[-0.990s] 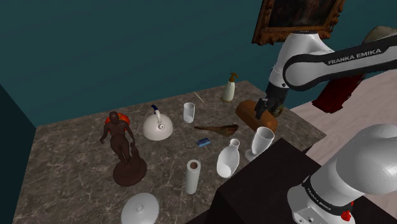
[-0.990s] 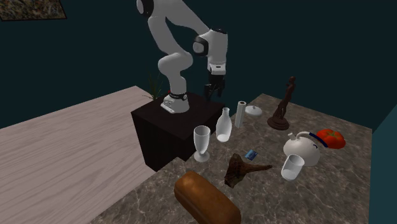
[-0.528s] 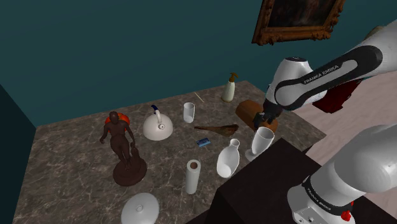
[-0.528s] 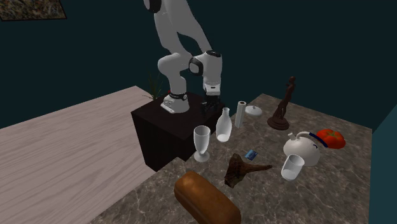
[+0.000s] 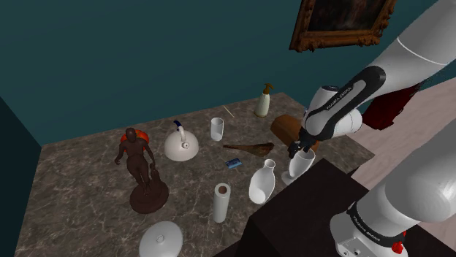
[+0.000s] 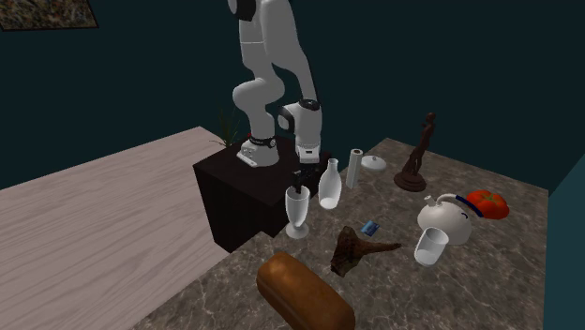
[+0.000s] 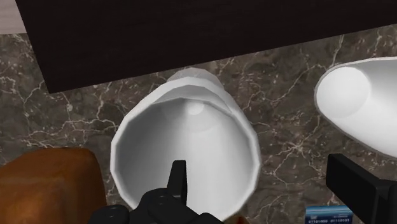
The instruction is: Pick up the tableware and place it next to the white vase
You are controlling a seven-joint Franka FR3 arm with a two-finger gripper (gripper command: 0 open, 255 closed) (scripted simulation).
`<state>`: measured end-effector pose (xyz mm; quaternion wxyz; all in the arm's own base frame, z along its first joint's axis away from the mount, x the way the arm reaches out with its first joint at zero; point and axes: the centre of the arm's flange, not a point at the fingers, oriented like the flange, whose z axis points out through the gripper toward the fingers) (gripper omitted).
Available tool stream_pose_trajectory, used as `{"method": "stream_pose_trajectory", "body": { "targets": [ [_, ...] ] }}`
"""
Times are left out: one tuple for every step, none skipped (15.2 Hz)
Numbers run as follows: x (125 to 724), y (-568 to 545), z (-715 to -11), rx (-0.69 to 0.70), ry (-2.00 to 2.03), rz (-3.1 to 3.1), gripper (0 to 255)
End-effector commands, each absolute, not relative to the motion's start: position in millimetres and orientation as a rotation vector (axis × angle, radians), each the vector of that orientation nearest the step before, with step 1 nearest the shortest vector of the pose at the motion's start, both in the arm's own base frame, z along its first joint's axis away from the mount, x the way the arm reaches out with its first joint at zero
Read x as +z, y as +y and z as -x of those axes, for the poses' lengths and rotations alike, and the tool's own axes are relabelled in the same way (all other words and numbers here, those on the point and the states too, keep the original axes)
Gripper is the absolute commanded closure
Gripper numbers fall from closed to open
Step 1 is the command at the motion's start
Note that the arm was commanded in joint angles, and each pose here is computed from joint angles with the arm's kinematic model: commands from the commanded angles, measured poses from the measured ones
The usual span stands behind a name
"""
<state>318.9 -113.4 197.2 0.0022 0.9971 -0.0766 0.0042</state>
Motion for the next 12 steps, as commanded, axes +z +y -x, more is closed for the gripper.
{"method": "stream_pose_trajectory", "body": {
  "targets": [
    [185.5,-114.2,-317.9,0.015,-0.241,-3.127,0],
    [180.3,-114.2,-317.9,0.015,-0.241,-3.127,0],
    [175.0,-114.2,-318.0,0.015,-0.241,-3.127,0],
    [166.7,-114.3,-318.0,0.015,-0.241,-3.127,0],
    [166.7,-114.3,-318.0,0.015,-0.241,-3.127,0],
    [166.7,-114.3,-318.0,0.015,-0.241,-3.127,0],
    [166.7,-114.3,-318.0,0.015,-0.241,-3.127,0],
    [166.7,-114.3,-318.0,0.015,-0.241,-3.127,0],
    [166.7,-114.3,-318.0,0.015,-0.241,-3.127,0],
    [166.7,-114.3,-318.0,0.015,-0.241,-3.127,0],
    [166.7,-114.3,-318.0,0.015,-0.241,-3.127,0],
    [166.7,-114.3,-318.0,0.015,-0.241,-3.127,0]
  ]
}}
